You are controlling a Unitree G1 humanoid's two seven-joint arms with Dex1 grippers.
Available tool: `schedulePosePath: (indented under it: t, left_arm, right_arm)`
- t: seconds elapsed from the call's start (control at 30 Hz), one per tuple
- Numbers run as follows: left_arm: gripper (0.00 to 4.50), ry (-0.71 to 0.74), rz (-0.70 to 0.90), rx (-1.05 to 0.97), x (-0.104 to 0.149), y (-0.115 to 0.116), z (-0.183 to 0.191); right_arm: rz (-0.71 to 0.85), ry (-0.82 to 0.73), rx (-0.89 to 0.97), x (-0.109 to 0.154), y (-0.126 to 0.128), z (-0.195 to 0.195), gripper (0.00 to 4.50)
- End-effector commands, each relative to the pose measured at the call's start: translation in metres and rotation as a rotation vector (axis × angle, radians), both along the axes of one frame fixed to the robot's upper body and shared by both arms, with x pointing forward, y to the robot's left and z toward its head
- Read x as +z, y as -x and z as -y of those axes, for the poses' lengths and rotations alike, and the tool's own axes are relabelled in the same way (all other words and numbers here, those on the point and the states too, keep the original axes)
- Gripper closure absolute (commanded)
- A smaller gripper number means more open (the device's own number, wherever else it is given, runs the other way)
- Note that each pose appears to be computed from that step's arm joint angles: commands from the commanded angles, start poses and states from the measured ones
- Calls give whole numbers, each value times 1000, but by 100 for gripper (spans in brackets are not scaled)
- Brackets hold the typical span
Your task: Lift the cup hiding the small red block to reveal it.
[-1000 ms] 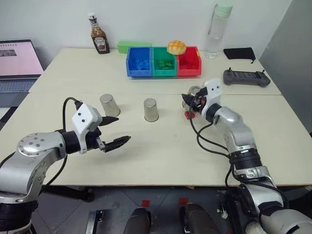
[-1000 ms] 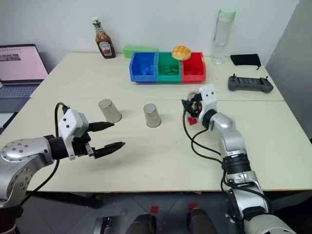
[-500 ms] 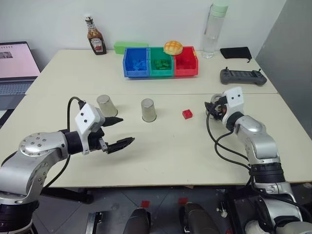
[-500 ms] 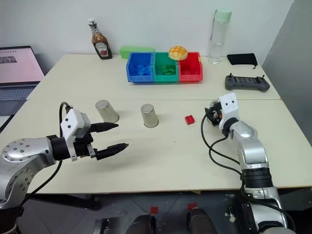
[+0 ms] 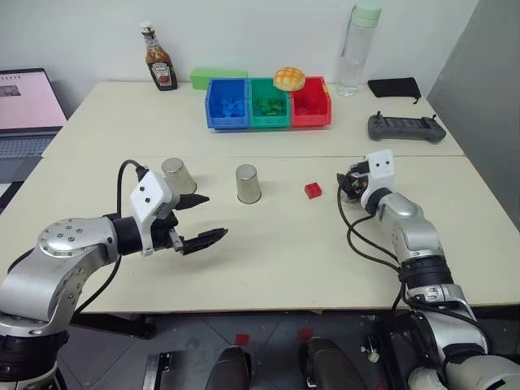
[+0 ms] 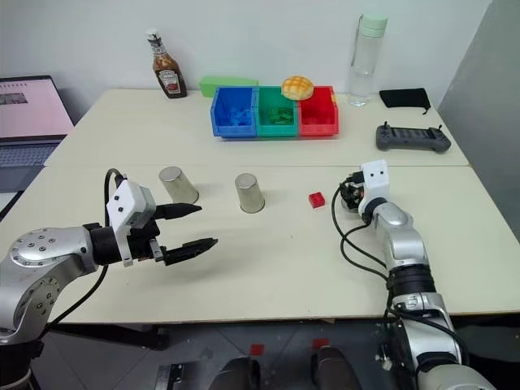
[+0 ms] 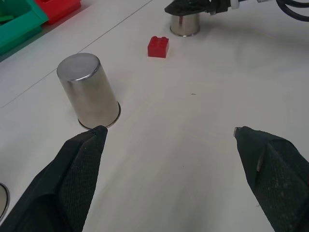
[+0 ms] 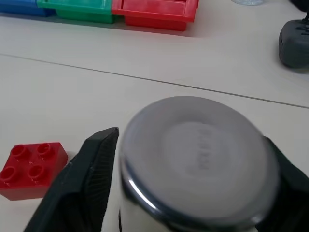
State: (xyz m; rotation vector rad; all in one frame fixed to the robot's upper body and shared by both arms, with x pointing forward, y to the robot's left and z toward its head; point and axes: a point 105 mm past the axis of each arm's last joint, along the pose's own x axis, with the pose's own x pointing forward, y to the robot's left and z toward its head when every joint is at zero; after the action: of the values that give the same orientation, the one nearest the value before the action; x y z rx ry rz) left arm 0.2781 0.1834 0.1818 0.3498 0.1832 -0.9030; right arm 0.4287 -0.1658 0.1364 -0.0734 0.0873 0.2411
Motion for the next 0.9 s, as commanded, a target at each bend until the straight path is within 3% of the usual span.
schedulePosePath:
  t: [0.03, 0.27, 0.37, 0.43, 0.6, 0.77, 0.9]
  left_arm:
    - [0, 0, 26, 12, 6, 0, -2]
    - [0, 2, 25, 31, 4, 0, -4]
    - [0, -27, 34, 92, 2, -5, -13]
    - [0, -47, 40, 117, 2, -7, -17]
    - [0, -74, 66, 163, 3, -7, -24]
    - [0, -100, 65, 174, -4, -1, -30]
    - [0, -82, 71, 153, -3, 1, -28]
  right_arm:
    - [99, -67, -1, 34, -1, 1, 4]
    - [276, -54, 73, 84, 16, -8, 4]
    - [426, 28, 185, 116, 41, -21, 4]
    - [457, 55, 281, 122, 60, -31, 4]
    - [365, 86, 457, 105, 98, -43, 4]
    - [91, 95, 615, 50, 142, -37, 4]
    - [37, 137, 498, 32, 138, -6, 4]
